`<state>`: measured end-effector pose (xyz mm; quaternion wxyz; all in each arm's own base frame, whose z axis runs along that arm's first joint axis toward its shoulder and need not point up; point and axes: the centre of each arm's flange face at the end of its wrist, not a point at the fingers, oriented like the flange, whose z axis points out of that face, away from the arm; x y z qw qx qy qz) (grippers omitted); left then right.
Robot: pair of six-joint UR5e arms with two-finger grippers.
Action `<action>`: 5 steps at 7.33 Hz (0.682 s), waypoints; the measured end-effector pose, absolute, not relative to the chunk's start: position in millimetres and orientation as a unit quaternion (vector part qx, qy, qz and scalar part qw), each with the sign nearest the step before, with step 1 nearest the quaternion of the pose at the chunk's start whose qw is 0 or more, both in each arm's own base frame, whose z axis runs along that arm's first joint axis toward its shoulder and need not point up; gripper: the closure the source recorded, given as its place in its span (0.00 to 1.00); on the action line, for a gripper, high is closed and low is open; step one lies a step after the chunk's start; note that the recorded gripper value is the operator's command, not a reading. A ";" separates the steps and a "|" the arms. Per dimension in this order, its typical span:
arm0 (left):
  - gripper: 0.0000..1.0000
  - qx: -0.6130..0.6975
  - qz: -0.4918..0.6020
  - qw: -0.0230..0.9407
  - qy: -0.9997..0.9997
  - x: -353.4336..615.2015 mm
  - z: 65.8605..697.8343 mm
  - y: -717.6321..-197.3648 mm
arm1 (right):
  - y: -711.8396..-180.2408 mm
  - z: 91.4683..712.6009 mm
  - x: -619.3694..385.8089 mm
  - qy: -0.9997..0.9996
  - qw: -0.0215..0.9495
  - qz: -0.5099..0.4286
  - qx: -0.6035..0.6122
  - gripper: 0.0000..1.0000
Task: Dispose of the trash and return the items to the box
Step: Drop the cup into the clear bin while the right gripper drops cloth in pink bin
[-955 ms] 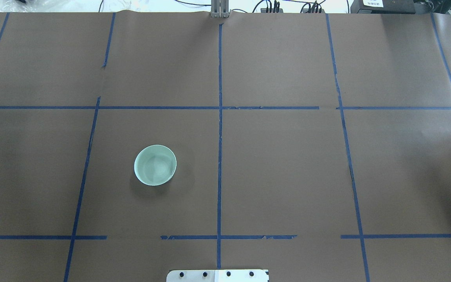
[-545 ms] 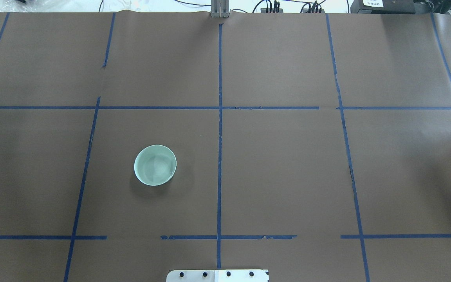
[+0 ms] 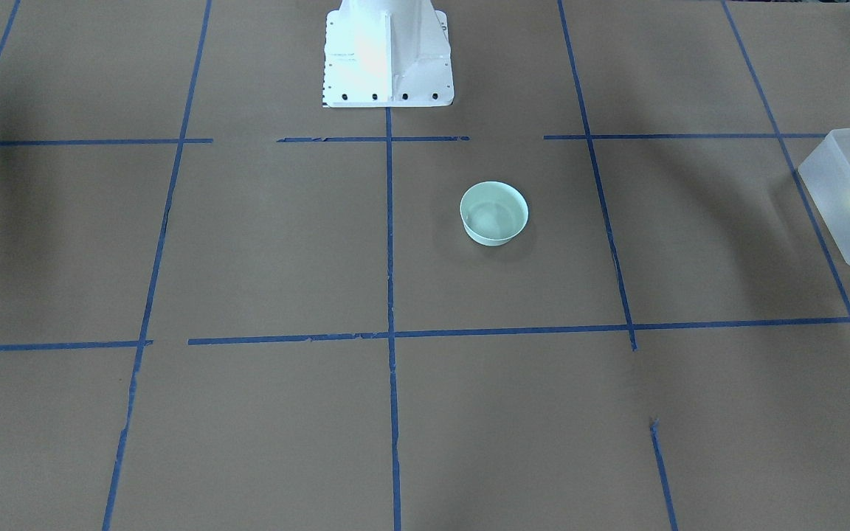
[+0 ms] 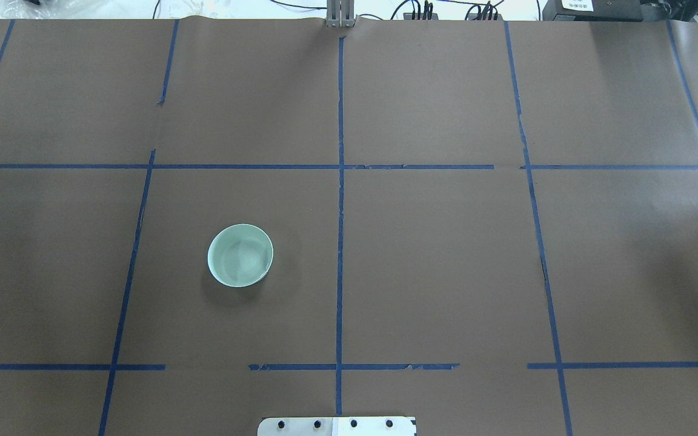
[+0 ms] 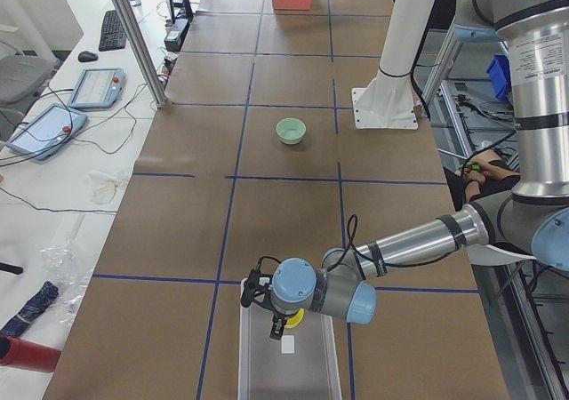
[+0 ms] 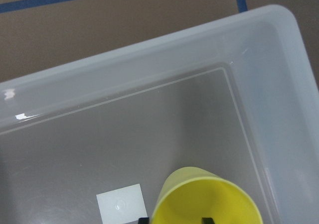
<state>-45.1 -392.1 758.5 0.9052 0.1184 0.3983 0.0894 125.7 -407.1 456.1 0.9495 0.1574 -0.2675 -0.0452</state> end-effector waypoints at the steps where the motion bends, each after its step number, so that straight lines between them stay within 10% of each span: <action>1: 0.00 0.139 0.093 0.903 0.396 -46.3 725.6 -404.2 | -406.6 462.4 134.4 -0.252 0.953 -0.052 0.158 1.00; 5: 0.00 0.170 0.021 0.915 0.365 -52.9 568.5 -445.4 | -422.4 550.3 181.9 -0.193 0.966 -0.117 0.126 1.00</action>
